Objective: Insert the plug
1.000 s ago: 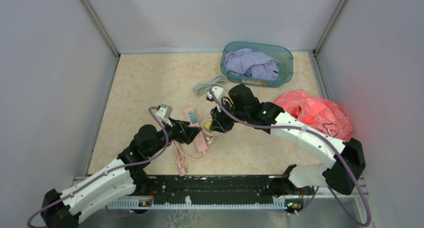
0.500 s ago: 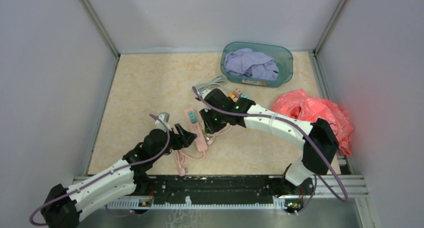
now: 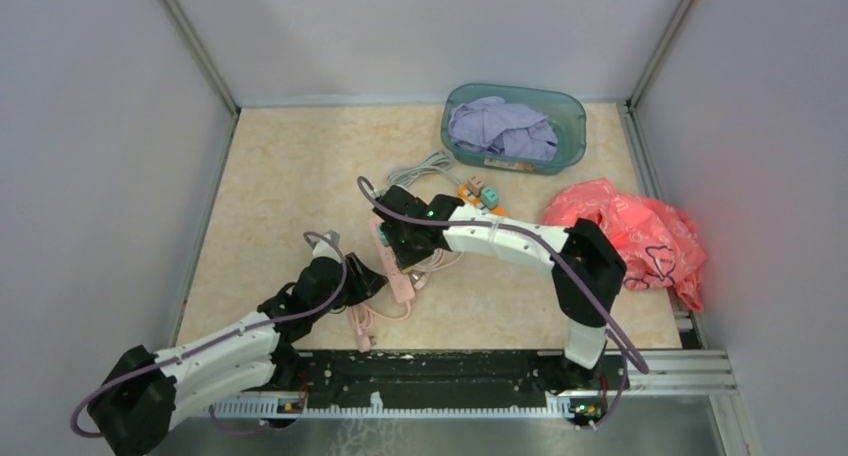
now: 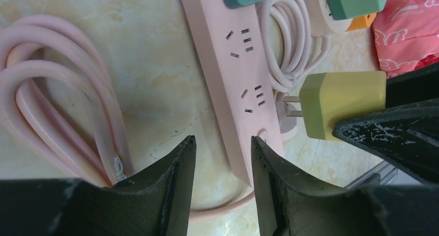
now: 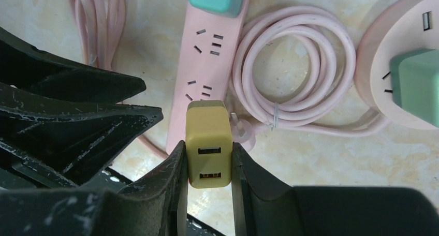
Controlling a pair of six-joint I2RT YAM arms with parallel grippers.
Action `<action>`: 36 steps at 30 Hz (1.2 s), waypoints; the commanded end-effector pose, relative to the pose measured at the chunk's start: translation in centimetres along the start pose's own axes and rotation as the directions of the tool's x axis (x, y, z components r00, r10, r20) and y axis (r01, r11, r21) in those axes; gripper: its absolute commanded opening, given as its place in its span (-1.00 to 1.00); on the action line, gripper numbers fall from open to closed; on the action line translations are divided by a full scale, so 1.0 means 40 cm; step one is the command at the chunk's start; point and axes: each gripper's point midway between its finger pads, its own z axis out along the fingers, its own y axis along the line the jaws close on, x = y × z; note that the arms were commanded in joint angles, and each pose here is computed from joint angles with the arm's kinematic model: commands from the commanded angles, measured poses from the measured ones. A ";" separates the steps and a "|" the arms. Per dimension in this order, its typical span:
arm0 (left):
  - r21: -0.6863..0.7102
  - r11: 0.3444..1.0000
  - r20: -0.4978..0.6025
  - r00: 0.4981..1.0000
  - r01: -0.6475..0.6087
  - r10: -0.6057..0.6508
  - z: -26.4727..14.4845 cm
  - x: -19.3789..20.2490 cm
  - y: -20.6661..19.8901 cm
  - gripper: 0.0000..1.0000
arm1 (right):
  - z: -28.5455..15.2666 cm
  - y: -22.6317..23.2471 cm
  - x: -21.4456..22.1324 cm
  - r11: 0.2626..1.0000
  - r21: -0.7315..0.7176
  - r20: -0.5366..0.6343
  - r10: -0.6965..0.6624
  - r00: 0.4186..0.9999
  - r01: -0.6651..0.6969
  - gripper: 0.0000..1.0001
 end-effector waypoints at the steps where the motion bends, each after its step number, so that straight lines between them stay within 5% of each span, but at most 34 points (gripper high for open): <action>1: 0.035 0.998 -0.019 0.998 0.053 -0.053 0.014 0.003 -0.019 -0.04 | -0.010 0.015 -0.038 0.999 0.046 0.030 0.023 0.999 -0.024 -1.00; 36: -0.007 0.992 -0.096 0.988 0.125 -0.125 0.059 0.047 0.005 -0.30 | 0.060 0.033 -0.016 0.985 0.172 -0.024 0.012 1.000 -0.008 -1.00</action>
